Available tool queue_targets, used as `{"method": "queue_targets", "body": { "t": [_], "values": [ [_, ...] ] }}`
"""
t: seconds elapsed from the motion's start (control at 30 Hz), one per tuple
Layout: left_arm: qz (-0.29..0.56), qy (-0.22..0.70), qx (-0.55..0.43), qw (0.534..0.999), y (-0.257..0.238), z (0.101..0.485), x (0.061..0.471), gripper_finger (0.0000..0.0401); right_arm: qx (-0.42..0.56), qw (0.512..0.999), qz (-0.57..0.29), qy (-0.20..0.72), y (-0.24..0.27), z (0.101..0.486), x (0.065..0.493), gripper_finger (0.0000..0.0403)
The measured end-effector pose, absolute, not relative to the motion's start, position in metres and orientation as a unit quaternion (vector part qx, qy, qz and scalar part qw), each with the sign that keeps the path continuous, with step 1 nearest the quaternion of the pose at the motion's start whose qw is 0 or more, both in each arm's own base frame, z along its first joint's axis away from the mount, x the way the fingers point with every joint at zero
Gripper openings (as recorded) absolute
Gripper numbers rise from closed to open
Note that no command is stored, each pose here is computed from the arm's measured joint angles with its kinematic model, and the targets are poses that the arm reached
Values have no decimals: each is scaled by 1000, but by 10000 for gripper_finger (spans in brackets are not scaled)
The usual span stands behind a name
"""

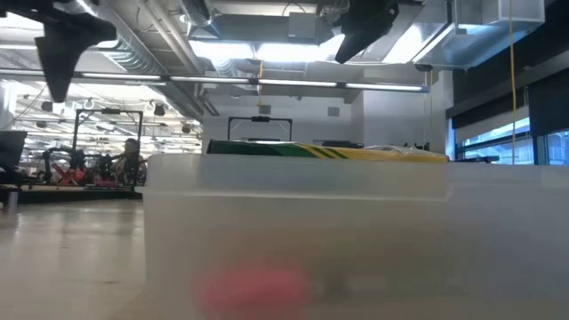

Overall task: Pack school essentials
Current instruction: Put the pink pen into the supply box

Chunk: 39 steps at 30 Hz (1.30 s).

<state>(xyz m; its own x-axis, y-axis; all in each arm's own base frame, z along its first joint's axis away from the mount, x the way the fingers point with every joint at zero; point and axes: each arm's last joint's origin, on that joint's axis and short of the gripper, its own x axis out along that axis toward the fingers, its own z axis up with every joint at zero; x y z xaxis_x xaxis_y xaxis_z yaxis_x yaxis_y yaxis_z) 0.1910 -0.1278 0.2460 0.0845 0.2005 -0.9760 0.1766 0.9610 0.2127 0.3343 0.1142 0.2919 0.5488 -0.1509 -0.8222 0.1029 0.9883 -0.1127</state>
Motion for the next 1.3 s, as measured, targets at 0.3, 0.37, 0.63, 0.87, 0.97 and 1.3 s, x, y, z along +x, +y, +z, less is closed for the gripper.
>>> {"method": "queue_targets", "body": {
  "t": [0.3, 0.37, 0.63, 0.87, 0.97, 1.3],
  "values": [
    [-26, 706, 103, 700, -133, 196, 180, 286, -27, 880, -71, 470, 114, 292, 334, 397],
    [-30, 713, 95, 694, -131, 184, 176, 286, -27, 880, -71, 470, 114, 292, 334, 397],
    [-32, 723, 109, 682, -122, 157, 164, 286, -25, 881, -71, 467, 115, 292, 335, 397],
    [-29, 715, 124, 687, -118, 147, 161, 286, -20, 888, -69, 454, 116, 294, 337, 397],
    [-24, 709, 130, 693, -116, 142, 160, 286, -20, 888, -68, 453, 116, 294, 337, 397],
    [-32, 703, 142, 697, -112, 133, 155, 284, -18, 889, -69, 452, 116, 294, 338, 397]
  ]
}}
